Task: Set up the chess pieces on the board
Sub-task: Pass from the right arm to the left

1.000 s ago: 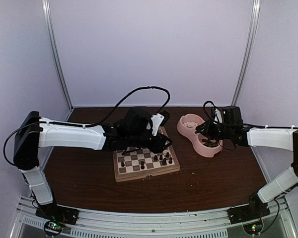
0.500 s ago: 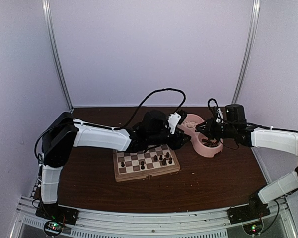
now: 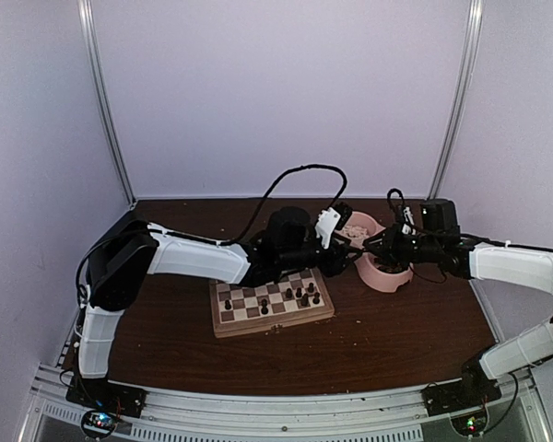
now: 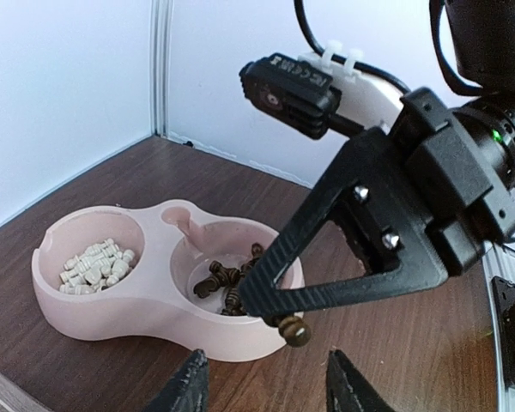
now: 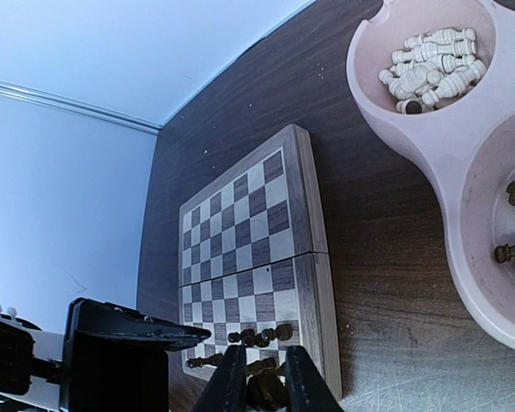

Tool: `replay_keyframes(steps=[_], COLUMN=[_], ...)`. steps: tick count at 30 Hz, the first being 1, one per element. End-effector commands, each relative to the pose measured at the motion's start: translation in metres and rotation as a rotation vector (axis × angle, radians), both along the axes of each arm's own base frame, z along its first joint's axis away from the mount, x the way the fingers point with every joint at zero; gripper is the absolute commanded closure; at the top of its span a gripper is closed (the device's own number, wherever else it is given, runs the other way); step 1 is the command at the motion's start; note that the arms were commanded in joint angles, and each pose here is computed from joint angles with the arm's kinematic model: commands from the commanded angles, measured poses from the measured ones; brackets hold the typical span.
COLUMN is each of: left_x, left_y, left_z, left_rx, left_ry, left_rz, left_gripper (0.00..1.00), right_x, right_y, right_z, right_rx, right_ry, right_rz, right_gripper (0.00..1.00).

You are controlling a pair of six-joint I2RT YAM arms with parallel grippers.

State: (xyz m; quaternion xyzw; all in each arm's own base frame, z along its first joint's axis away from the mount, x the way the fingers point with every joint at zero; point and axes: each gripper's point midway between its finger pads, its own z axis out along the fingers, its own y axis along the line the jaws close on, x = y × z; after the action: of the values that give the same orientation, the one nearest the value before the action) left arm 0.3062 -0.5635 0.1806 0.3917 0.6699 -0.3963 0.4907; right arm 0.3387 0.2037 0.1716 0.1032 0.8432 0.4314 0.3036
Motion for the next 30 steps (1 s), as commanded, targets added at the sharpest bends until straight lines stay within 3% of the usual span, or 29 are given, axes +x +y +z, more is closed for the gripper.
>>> replay_keyframes(steps=[1,8,30], left_x=[-0.004,-0.006,-0.033], left_y=[-0.012,-0.013,-0.007], left_z=[0.019,0.019,0.006], left_rx=[-0.071,-0.079,0.081], left_ry=[-0.043,-0.033,-0.028], left_rz=[-0.042,-0.056,-0.183], left_gripper=[0.54,0.59,0.58], right_x=[-0.006,-0.010,-0.035], right_y=[0.006,0.005,0.011], right_z=[-0.001,-0.002,-0.001], right_rx=[0.018,0.018,0.047], right_ry=[0.007,0.018,0.074], right_rz=[0.015,0.016,0.057], right_gripper=[0.83,0.83,0.82])
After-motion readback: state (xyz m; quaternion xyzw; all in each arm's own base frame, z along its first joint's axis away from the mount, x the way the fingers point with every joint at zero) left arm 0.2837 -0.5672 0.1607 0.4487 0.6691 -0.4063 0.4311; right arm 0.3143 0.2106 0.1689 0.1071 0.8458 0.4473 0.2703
